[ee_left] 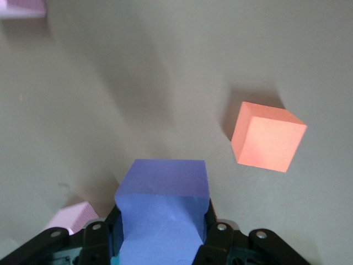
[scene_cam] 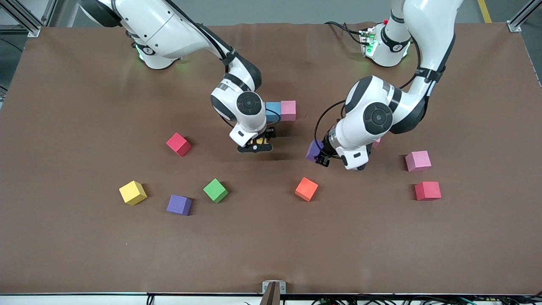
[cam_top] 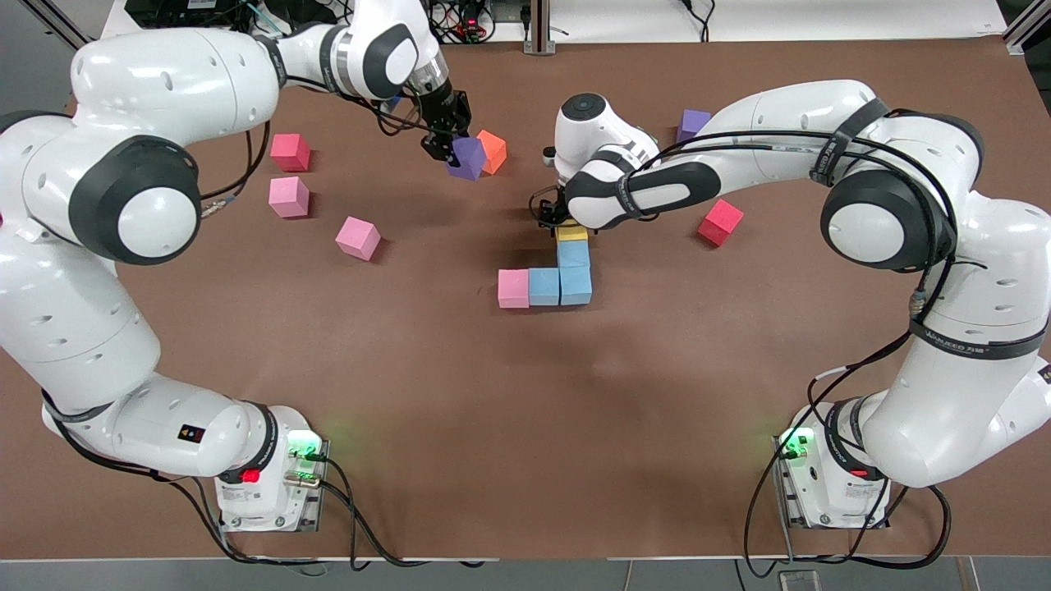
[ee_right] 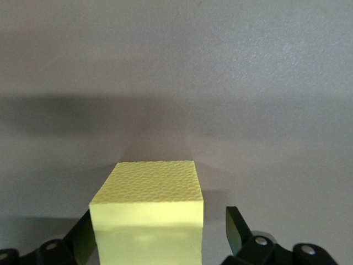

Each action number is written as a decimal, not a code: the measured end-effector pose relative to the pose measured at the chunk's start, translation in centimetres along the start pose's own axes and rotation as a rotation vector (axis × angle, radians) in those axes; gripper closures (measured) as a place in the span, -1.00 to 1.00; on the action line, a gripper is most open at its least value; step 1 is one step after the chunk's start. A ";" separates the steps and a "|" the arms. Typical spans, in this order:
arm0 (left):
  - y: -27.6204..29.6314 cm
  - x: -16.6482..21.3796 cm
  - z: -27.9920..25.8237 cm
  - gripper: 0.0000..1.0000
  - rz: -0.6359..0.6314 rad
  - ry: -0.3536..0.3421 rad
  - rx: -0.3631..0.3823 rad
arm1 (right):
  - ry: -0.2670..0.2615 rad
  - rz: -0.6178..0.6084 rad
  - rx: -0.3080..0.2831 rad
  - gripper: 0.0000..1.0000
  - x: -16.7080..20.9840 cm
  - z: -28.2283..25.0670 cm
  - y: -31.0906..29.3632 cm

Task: Arrange 11 blocks into digit 3
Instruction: 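Lower the yellow cube with the right gripper while the left gripper brings purple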

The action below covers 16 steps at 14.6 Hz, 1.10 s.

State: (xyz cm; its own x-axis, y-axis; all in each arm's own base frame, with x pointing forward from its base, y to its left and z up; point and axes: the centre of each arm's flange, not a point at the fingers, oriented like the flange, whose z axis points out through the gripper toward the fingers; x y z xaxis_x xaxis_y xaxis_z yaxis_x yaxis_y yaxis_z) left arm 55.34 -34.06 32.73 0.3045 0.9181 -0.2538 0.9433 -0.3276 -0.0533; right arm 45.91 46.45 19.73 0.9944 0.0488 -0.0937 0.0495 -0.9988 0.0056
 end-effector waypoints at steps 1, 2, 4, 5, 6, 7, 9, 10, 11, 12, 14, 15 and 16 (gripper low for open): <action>0.0 -0.6 0.5 -0.12 -0.057 -0.002 -0.006 | 0.001 -0.001 -0.001 -1.00 0.0 0.0 0.0; -0.1 -1.5 1.0 -0.12 -0.110 -0.004 -0.011 | 0.002 -0.001 -0.001 -1.00 0.0 0.0 0.0; -0.5 -3.5 2.4 -0.12 -0.189 -0.007 -0.013 | 0.005 0.005 0.001 -1.00 0.3 -0.1 0.3; -0.8 -4.1 3.2 -0.12 -0.216 -0.007 -0.013 | 0.010 0.011 0.004 -1.00 0.7 -0.4 0.5; -1.1 -4.3 3.9 -0.12 -0.238 -0.005 -0.012 | 0.015 0.020 0.007 -1.00 1.2 -0.8 0.8; -1.5 -4.4 4.6 -0.12 -0.260 -0.002 -0.005 | 0.021 0.033 0.007 -1.00 2.0 -1.7 1.3; -2.1 -4.6 5.7 -0.12 -0.304 0.004 0.002 | 0.031 0.061 0.003 -1.00 3.5 -3.8 2.5; -2.4 -4.9 6.1 -0.12 -0.320 0.003 -0.003 | 0.037 0.075 0.001 -1.00 4.2 -4.8 3.3; -2.7 -5.5 6.6 -0.12 -0.326 0.004 -0.005 | 0.045 0.091 0.005 -1.00 4.9 -5.7 4.1; -3.2 -6.3 7.2 -0.12 -0.327 0.005 -0.004 | 0.049 0.112 0.010 -1.00 5.6 -6.5 5.1; -4.0 -7.7 8.3 -0.12 -0.335 0.006 -0.004 | 0.057 0.164 0.030 -1.00 7.2 -8.0 7.4; -4.2 -8.3 8.7 -0.11 -0.355 0.002 -0.015 | 0.064 0.186 0.037 -1.00 8.0 -8.6 8.5; -4.4 -8.8 9.2 -0.11 -0.370 0.001 -0.022 | 0.071 0.206 0.043 -1.00 8.9 -9.1 9.6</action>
State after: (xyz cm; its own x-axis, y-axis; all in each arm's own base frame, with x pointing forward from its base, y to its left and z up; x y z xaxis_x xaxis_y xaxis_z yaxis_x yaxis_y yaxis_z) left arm 47.30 -42.79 26.36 -0.0578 0.9736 -0.2207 0.9922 0.0315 -0.1210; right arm 56.06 37.42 28.03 0.9872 -0.1573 -0.0247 -0.1579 -0.9871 -0.0253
